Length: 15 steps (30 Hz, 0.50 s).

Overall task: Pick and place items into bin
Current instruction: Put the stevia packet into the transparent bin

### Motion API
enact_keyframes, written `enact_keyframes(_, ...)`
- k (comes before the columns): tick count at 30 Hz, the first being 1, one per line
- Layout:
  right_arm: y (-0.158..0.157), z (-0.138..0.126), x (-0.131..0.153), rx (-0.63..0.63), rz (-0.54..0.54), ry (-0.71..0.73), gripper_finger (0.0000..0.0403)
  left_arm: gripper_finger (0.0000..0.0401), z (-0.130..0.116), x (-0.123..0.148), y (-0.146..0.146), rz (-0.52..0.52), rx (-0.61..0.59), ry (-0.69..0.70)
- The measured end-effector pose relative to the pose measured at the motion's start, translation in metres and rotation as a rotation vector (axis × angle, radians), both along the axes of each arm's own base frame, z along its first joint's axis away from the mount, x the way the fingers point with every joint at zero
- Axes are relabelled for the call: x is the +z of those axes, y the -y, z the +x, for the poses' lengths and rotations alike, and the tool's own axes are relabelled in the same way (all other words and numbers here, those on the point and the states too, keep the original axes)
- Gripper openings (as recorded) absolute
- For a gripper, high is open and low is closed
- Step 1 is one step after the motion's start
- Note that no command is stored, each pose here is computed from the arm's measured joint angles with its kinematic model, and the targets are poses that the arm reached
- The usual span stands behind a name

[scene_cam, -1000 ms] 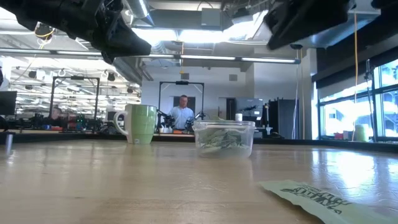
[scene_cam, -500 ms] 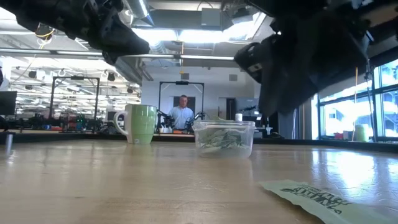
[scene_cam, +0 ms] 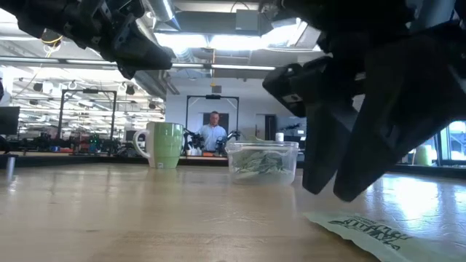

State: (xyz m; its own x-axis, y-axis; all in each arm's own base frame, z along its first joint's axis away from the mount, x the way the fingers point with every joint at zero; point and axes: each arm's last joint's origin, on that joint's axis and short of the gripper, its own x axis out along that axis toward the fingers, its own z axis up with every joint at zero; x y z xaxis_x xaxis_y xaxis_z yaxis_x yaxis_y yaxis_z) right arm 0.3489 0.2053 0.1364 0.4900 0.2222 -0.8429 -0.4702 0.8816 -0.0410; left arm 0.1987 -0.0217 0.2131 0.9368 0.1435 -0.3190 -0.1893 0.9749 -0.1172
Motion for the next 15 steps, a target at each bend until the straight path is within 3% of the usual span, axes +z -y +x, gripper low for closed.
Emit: enact_keyframes(15, 0.0018, -0.0017, -0.0036, -0.016, -0.021, -0.013, 0.0097, 0.0078, 0.0, 0.0001, 0.0, 0.0, 0.0, 0.001)
